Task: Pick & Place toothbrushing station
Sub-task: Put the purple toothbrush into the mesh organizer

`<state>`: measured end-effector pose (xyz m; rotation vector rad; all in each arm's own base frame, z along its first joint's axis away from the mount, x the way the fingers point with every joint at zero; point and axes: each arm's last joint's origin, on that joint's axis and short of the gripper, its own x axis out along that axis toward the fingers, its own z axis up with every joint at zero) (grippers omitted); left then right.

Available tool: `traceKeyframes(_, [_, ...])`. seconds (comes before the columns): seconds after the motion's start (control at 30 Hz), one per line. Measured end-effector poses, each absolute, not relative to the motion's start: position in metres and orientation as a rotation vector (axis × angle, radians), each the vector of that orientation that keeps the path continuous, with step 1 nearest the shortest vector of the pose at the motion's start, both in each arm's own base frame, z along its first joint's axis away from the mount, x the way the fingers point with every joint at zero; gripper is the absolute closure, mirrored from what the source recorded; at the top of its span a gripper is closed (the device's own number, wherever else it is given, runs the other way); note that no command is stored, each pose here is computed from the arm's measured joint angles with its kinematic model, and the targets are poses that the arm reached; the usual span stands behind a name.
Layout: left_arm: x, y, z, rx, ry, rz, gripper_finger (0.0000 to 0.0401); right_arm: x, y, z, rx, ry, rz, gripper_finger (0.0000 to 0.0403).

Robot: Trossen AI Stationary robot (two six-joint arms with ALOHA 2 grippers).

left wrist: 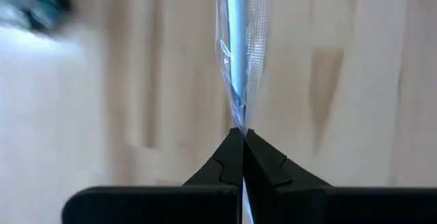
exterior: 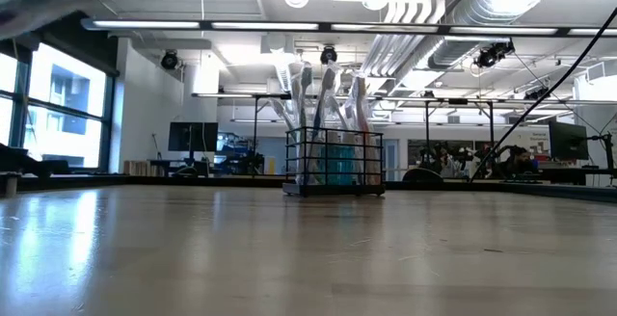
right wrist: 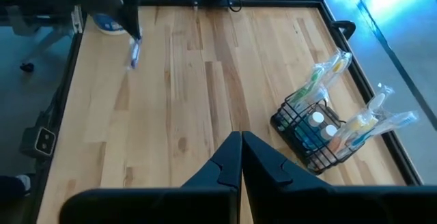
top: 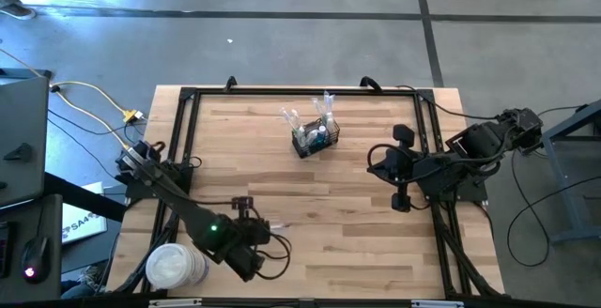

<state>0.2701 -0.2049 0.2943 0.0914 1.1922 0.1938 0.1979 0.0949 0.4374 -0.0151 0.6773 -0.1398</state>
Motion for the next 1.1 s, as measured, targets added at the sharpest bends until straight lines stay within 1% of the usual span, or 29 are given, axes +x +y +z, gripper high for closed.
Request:
traceKeyframes(0.13, [0.273,-0.202,0.335,0.193,1.045,0.219,0.0398,0.198,0.095,0.437,0.026,0.674,-0.155,0.0400])
traceKeyframes(0.37, [0.279,-0.198,0.397,0.323,0.704,0.299,0.0400,0.197,0.094,0.436,0.076,0.690,-0.182,0.0400])
traceKeyframes(0.53, [0.281,-0.197,0.429,0.437,0.563,0.307,0.0400,0.195,0.094,0.435,0.107,0.699,-0.200,0.0401])
traceKeyframes(0.67, [0.285,-0.199,0.442,0.608,0.509,0.267,0.0400,0.195,0.094,0.434,0.155,0.698,-0.216,0.0401])
traceKeyframes(0.87, [0.289,-0.203,0.450,0.995,0.496,0.177,0.0401,0.195,0.094,0.434,0.199,0.706,-0.207,0.0401])
traceKeyframes(1.03, [0.294,-0.206,0.459,1.197,0.451,0.151,0.0401,0.196,0.095,0.435,0.216,0.692,-0.202,0.0401])
traceKeyframes(1.1, [0.295,-0.208,0.463,1.277,0.427,0.145,0.0401,0.199,0.097,0.437,0.244,0.676,-0.169,0.0401])
